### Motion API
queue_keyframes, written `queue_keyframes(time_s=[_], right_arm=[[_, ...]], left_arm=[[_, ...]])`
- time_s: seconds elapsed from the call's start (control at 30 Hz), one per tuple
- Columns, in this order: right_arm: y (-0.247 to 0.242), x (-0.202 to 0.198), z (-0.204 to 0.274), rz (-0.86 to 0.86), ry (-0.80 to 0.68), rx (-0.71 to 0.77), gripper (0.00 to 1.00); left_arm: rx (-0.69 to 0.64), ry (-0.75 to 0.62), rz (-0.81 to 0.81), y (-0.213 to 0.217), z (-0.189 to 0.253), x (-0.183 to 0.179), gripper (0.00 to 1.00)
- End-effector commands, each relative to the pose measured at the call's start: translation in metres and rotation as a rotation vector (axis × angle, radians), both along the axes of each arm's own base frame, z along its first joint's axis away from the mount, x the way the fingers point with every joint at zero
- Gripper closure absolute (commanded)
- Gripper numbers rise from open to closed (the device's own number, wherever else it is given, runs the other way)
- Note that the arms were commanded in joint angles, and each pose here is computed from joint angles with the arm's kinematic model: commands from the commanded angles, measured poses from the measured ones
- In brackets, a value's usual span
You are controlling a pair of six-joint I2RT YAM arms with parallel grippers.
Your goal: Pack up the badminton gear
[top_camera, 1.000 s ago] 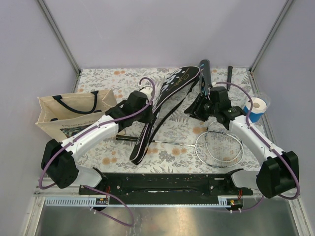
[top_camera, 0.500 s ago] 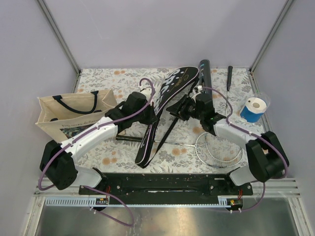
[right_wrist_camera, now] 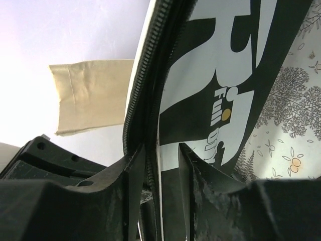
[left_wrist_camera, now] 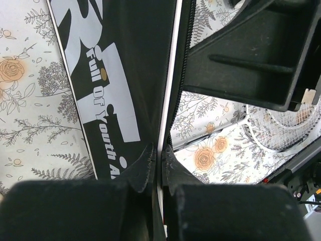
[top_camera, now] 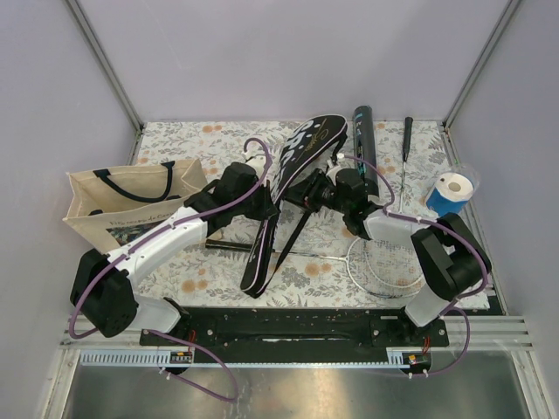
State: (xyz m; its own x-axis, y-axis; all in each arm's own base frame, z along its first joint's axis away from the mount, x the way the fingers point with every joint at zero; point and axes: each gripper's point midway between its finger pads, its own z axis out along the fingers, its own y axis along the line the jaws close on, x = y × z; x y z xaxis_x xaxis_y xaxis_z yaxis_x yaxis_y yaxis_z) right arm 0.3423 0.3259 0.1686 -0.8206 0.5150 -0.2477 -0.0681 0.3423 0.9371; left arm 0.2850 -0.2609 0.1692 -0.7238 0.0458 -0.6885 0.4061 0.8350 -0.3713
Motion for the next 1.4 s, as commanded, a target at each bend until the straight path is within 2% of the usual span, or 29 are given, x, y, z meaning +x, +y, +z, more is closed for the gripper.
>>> queue_keyframes(time_s=[0.0, 0.27, 0.43, 0.5, 0.57, 0.6, 0.73, 0.83, 1.13, 1.3, 1.37], right_arm=[[0.008, -0.017, 0.034, 0.051, -0.099, 0.105, 0.59], [0.005, -0.022, 0.026, 0.045, -0.099, 0.099, 0.54], [0.018, -0.016, 0.027, 0.091, -0.109, 0.136, 0.57], [0.021, -0.013, 0.028, 0.099, -0.1, 0.153, 0.65], [0.021, -0.013, 0.027, 0.094, -0.1, 0.166, 0.91], [0.02, -0.014, 0.026, 0.092, -0.1, 0.166, 1.0], [0.016, -0.017, 0.024, 0.085, -0.112, 0.127, 1.0], [0.011, -0.018, 0.024, 0.071, -0.129, 0.093, 1.0], [0.008, -0.019, 0.022, 0.066, -0.132, 0.052, 1.0], [0.008, -0.018, 0.025, 0.066, -0.136, 0.038, 1.0], [0.008, -0.017, 0.024, 0.068, -0.137, 0.013, 1.0]], left_arm=[[-0.105, -0.066, -0.028, -0.014, 0.03, 0.007, 1.0], [-0.138, -0.079, -0.044, -0.015, 0.039, 0.005, 1.0], [-0.155, -0.058, -0.064, -0.019, 0.036, 0.002, 0.98], [-0.159, -0.053, -0.069, -0.02, 0.036, 0.001, 0.96], [-0.152, -0.047, -0.067, -0.019, 0.033, 0.001, 0.89], [-0.145, -0.048, -0.065, -0.018, 0.032, 0.001, 0.85], [-0.086, -0.075, -0.083, -0.009, 0.03, 0.001, 0.65], [-0.023, -0.09, -0.062, 0.001, 0.025, 0.005, 0.6], [0.156, -0.11, -0.114, 0.011, 0.011, 0.012, 0.63], [0.169, -0.089, -0.165, 0.003, 0.0, 0.01, 0.66], [0.173, -0.072, -0.174, 0.001, -0.004, 0.01, 0.75]])
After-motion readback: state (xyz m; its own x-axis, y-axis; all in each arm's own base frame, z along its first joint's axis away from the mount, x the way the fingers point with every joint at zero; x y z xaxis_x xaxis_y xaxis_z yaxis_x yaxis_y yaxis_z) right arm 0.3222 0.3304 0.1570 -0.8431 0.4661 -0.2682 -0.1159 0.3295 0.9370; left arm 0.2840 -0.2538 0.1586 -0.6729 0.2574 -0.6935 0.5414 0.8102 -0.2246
